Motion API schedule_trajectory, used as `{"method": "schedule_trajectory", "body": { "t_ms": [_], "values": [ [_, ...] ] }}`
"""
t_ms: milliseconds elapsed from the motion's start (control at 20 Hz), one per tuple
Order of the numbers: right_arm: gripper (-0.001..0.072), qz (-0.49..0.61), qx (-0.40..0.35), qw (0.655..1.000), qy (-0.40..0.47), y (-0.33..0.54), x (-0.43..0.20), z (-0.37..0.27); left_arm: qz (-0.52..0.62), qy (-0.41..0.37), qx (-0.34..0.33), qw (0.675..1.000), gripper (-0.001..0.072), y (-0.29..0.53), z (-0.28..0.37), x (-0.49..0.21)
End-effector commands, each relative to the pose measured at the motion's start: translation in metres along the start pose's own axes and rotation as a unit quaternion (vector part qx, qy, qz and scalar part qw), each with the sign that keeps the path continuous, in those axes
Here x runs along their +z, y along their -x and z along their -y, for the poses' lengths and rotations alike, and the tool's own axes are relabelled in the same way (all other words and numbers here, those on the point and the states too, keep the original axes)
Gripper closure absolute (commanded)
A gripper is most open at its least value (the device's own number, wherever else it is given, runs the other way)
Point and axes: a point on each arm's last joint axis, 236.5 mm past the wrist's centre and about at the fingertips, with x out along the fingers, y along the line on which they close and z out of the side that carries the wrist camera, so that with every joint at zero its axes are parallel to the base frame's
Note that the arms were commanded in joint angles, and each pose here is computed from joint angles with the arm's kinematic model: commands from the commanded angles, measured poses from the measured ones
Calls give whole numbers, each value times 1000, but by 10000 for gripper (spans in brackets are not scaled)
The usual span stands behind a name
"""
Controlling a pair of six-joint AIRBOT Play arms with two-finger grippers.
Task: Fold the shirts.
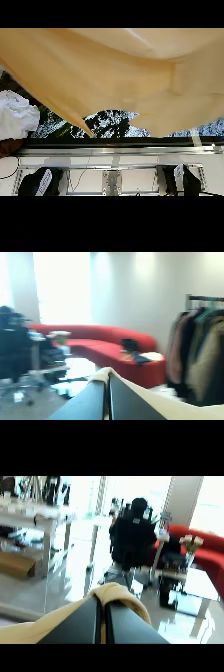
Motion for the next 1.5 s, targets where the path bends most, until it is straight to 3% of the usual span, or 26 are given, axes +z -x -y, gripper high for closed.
{"method": "schedule_trajectory", "body": {
  "t_ms": [0, 150, 300, 500, 650, 850, 1000, 1200, 1450],
  "values": [
    [686, 27, 37, 997, -56, -13, 11, 8, -114, -4, 105, 988, 699, 3, -55, -46],
    [685, -72, 78, 981, -161, -47, -71, 49, -271, 87, 102, 953, 699, -16, -100, -156],
    [685, -236, 120, 935, -238, -90, -211, 50, -381, 160, 86, 906, 699, -36, -127, -261],
    [685, -464, 129, 858, -181, -128, -429, -8, -537, 156, 100, 823, 699, -48, -146, -423],
    [685, -502, 75, 848, -151, -162, -527, -16, -555, 124, 161, 807, 699, -73, -178, -510],
    [685, -461, 25, 871, -166, -199, -570, 0, -486, 153, 209, 834, 699, -116, -201, -560],
    [685, -469, 23, 867, -166, -198, -588, -1, -517, 161, 207, 814, 698, -105, -198, -591],
    [685, -537, 56, 829, -146, -166, -605, -13, -603, 155, 201, 756, 699, -62, -188, -621],
    [685, -651, 118, 735, -145, -90, -630, -44, -657, 148, 200, 712, 698, -23, -180, -643]
  ]
}}
